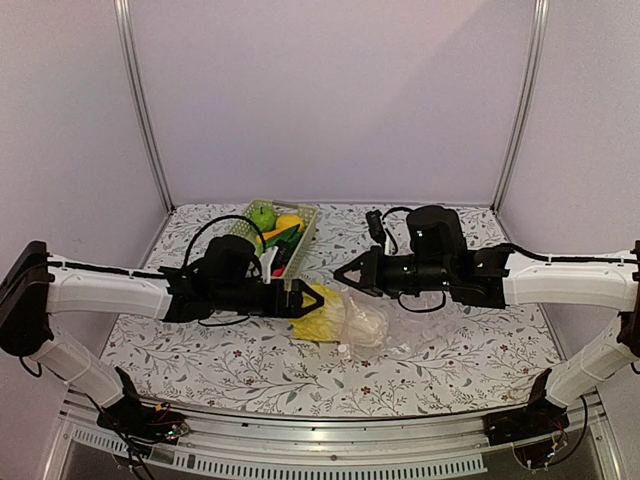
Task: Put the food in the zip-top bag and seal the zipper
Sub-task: Adjust the fake vegetable in the zipper food storage bag.
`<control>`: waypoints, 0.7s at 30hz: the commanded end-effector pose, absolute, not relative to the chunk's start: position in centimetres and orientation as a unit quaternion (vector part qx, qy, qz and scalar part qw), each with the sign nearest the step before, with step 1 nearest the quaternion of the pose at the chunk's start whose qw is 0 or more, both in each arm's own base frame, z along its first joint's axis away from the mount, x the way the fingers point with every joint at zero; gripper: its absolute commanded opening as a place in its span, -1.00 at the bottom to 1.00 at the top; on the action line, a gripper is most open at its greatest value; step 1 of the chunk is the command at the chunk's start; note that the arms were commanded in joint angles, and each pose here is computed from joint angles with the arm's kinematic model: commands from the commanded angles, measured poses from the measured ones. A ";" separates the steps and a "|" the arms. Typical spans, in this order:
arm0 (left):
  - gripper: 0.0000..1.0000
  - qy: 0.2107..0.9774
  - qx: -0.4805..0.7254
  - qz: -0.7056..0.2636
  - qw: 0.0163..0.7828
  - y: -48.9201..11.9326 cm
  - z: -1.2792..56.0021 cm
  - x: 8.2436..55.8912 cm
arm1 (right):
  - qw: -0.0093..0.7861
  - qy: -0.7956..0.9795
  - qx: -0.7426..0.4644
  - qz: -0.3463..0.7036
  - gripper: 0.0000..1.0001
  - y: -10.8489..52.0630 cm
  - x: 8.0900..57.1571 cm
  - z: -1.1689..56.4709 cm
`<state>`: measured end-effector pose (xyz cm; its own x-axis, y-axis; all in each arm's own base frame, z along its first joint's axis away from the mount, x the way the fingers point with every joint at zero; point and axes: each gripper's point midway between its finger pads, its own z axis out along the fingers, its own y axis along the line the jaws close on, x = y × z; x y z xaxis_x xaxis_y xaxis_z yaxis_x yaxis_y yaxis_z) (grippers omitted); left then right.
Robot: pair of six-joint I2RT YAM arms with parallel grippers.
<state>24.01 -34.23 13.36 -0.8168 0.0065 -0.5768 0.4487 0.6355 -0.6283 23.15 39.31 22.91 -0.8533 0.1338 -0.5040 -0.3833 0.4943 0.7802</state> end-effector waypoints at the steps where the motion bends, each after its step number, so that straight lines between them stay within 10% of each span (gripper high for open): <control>1: 0.99 0.855 0.143 -0.408 0.286 -35.2 13.5 25.7 | 0.256 0.813 -0.085 0.516 -1.00 39.9 22.7 23.7; 6: 0.74 0.849 0.143 -0.435 0.264 -36.3 12.9 25.4 | 0.255 0.814 -0.085 0.515 -1.00 39.8 22.6 23.6; 12: -0.52 0.835 0.130 -0.471 0.253 -36.6 13.7 24.6 | 0.258 0.815 -0.080 0.512 -1.00 39.5 22.8 23.4; 16: -0.99 0.828 0.121 -0.483 0.258 -36.2 14.9 24.3 | 0.260 0.814 -0.078 0.514 -1.00 39.5 22.8 23.7; 21: -1.00 0.805 0.096 -0.512 0.285 -35.7 18.2 24.3 | 0.265 0.812 -0.078 0.514 -1.00 39.6 23.0 24.0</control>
